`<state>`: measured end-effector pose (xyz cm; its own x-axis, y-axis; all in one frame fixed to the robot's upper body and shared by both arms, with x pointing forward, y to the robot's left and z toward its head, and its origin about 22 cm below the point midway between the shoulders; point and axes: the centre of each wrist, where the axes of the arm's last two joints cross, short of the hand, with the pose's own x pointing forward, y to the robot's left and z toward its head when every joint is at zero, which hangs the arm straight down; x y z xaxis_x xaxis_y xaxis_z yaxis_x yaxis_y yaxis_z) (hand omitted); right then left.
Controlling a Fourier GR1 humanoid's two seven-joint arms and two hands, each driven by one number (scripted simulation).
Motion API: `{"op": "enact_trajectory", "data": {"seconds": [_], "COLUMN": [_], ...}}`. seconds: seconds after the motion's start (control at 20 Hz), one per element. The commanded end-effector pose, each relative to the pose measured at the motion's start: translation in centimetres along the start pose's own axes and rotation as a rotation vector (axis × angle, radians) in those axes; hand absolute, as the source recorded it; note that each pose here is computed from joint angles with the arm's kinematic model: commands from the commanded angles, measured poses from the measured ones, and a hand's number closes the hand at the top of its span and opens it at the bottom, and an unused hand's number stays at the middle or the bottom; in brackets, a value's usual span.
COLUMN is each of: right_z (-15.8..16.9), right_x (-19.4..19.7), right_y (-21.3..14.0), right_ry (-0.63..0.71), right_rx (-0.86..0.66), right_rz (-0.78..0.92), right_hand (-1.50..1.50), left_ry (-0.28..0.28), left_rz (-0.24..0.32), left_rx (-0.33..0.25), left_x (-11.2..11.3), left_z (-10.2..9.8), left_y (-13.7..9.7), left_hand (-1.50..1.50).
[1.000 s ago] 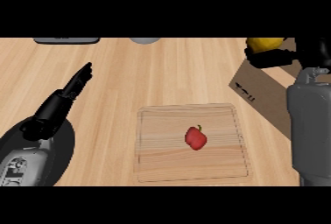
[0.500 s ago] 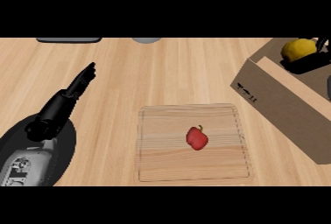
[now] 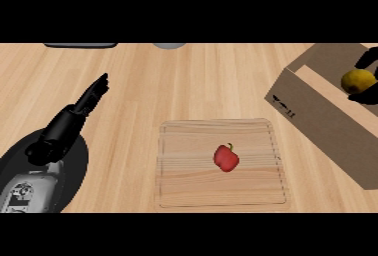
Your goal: Pick the lemon from the cutting board and place it in the cardboard box
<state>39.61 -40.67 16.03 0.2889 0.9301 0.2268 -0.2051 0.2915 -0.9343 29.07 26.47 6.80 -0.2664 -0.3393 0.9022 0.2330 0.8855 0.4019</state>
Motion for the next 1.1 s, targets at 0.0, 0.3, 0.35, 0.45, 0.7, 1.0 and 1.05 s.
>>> {"op": "enact_trajectory", "data": {"seconds": [0.0, 0.3, 0.35, 0.45, 0.7, 1.0, 1.05], "right_z": [0.0, 0.0, -0.5, -0.9, -0.6, 1.6, 1.2], "right_x": [-2.7, -2.4, -1.1, -1.2, -4.5, -10.9, -10.4], "right_y": [0.3, -1.2, -0.3, -0.2, -0.5, -1.3, -1.0], "right_ry": [-0.079, -0.327, -0.351, -0.402, -0.343, -0.237, -0.234], "right_rx": [0.143, -0.042, -0.109, -0.188, -0.287, -0.407, -0.435], "right_rz": [-0.032, -0.249, -0.341, -0.636, -1.077, -1.178, -1.185], "right_hand": [-1.5, -1.5, -1.5, -1.5, -1.5, -1.5, -1.5], "left_ry": [0.002, 0.015, 0.01, 0.021, 0.007, -0.01, 0.009], "left_rz": [0.001, -0.002, -0.005, 0.002, -0.017, -0.015, -0.008], "left_rx": [0.005, 0.013, 0.019, 0.02, 0.016, 0.019, 0.016], "left_x": [0.1, -1.3, -1.1, -0.4, 0.5, 0.3, -0.6], "left_z": [0.6, 0.4, 0.2, -0.1, -0.1, 0.2, -0.3], "left_y": [1.3, 0.2, -0.1, -0.2, 0.1, -0.7, 0.0], "left_hand": [0.0, 0.0, 0.0, 0.0, 0.0, 0.0, 0.0]}}
